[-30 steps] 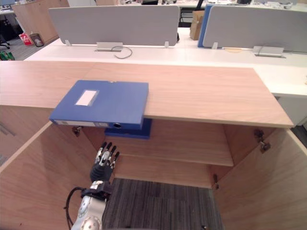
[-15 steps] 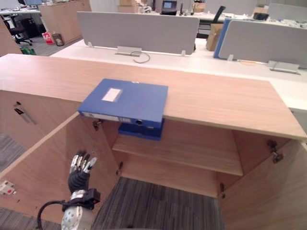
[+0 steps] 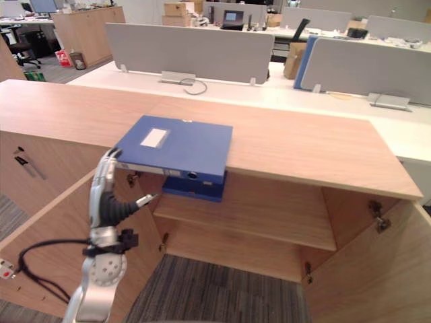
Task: Walk over to the cabinet, pick up the folder, carry it to the office cabinet, place the folder inside the office cabinet, then close the office cabinet door
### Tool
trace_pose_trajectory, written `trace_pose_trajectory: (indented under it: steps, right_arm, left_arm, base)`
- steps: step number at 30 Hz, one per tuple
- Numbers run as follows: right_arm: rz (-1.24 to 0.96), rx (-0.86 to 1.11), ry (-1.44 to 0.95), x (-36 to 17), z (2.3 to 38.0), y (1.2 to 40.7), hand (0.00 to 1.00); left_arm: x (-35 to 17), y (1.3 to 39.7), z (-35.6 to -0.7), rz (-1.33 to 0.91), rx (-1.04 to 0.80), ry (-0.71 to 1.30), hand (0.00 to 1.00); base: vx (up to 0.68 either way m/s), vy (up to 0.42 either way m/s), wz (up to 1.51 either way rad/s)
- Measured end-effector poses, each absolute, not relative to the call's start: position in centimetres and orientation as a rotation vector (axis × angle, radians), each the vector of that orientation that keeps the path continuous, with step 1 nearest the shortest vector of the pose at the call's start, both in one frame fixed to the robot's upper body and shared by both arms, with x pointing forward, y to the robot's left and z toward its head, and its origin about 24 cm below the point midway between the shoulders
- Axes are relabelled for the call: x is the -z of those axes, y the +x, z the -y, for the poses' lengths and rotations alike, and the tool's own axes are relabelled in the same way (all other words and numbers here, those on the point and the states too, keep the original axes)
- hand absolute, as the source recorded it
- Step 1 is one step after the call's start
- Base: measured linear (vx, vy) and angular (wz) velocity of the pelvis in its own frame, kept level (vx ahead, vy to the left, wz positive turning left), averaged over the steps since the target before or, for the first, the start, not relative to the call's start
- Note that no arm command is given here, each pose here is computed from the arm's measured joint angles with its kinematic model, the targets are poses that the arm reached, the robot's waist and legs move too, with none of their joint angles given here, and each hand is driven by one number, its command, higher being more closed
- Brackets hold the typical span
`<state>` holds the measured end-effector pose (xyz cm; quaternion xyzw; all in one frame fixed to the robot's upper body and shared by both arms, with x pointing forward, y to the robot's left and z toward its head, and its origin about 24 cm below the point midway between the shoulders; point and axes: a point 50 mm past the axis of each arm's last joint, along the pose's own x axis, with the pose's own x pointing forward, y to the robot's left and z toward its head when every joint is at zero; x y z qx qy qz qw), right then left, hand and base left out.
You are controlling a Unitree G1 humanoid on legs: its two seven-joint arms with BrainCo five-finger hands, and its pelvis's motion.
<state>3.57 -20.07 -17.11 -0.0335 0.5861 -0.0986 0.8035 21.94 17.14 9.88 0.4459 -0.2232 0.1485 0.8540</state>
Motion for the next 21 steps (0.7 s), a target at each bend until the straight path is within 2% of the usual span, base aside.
trace_pose_trajectory:
  steps: [7, 13, 21]
  right_arm:
    - [-1.219, 0.189, -0.086, 17.0, 20.4, 4.1, 0.00]
    - [-1.206, 0.197, -0.078, 16.9, 20.4, 4.0, 0.00]
    - [-1.198, 0.228, -0.048, 16.9, 20.6, 3.6, 0.00]
  left_arm:
    - [-8.1, 24.2, -21.2, 0.376, -0.331, 1.367, 0.00]
    - [-9.5, 24.5, -24.5, 0.356, -0.418, 1.512, 0.00]
    - [-11.8, 25.5, -25.3, 0.439, -0.458, 1.595, 0.00]
  base:
    - [-0.06, -0.018, -0.30]
    - [-0.04, -0.007, -0.20]
    - [0.01, -0.006, -0.04]
